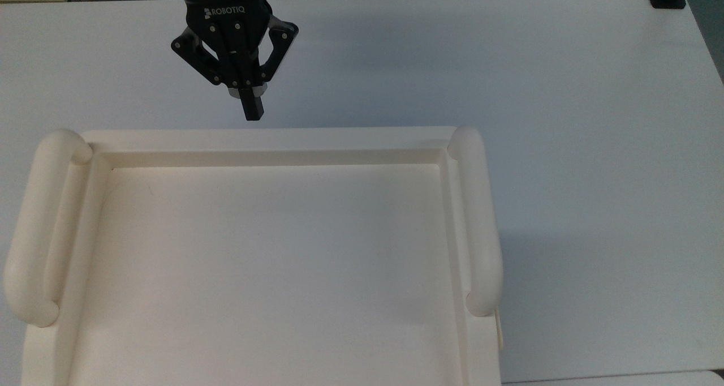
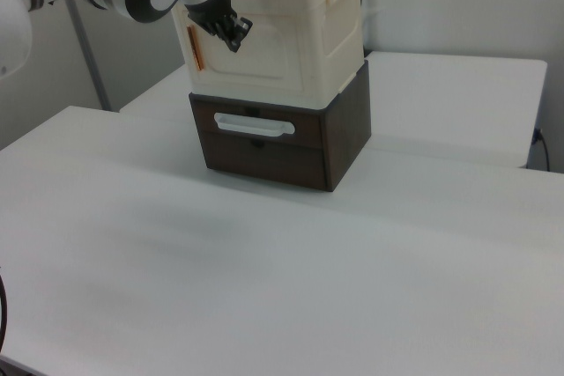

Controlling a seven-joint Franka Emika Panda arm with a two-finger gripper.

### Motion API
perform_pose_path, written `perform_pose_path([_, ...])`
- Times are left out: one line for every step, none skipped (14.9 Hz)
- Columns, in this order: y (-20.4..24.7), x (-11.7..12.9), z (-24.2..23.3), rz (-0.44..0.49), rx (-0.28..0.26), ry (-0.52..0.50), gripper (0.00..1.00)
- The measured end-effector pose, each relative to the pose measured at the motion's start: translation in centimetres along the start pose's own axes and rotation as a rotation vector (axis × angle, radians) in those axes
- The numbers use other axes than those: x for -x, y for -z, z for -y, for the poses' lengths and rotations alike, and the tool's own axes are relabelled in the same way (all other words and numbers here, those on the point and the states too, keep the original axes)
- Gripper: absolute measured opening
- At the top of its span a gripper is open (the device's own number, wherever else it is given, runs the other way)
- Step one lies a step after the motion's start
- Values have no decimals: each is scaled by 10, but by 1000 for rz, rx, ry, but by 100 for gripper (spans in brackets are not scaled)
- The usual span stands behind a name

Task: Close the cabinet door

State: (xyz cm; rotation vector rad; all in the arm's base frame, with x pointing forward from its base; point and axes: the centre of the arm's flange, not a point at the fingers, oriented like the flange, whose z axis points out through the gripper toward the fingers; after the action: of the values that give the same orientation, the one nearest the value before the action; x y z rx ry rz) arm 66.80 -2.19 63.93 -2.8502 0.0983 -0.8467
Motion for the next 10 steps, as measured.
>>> perform_pose_path([-3, 3, -1, 25, 8, 6, 1])
perform_pose_path([-7, 7, -1, 62, 24, 18, 1])
perform_pose_path([-10, 13, -3, 112, 48, 35, 1])
perform_pose_path([-12, 18, -5, 160, 72, 50, 1])
perform_pose_path([-13, 23, -7, 203, 96, 62, 1])
perform_pose_path([-12, 27, -9, 238, 118, 71, 1])
perform_pose_path([-10, 32, -13, 280, 144, 80, 1])
perform_pose_path([-8, 38, -16, 325, 171, 88, 1])
perform_pose_path([-4, 44, -19, 375, 197, 95, 1])
perform_pose_path([0, 50, -21, 419, 214, 97, 1])
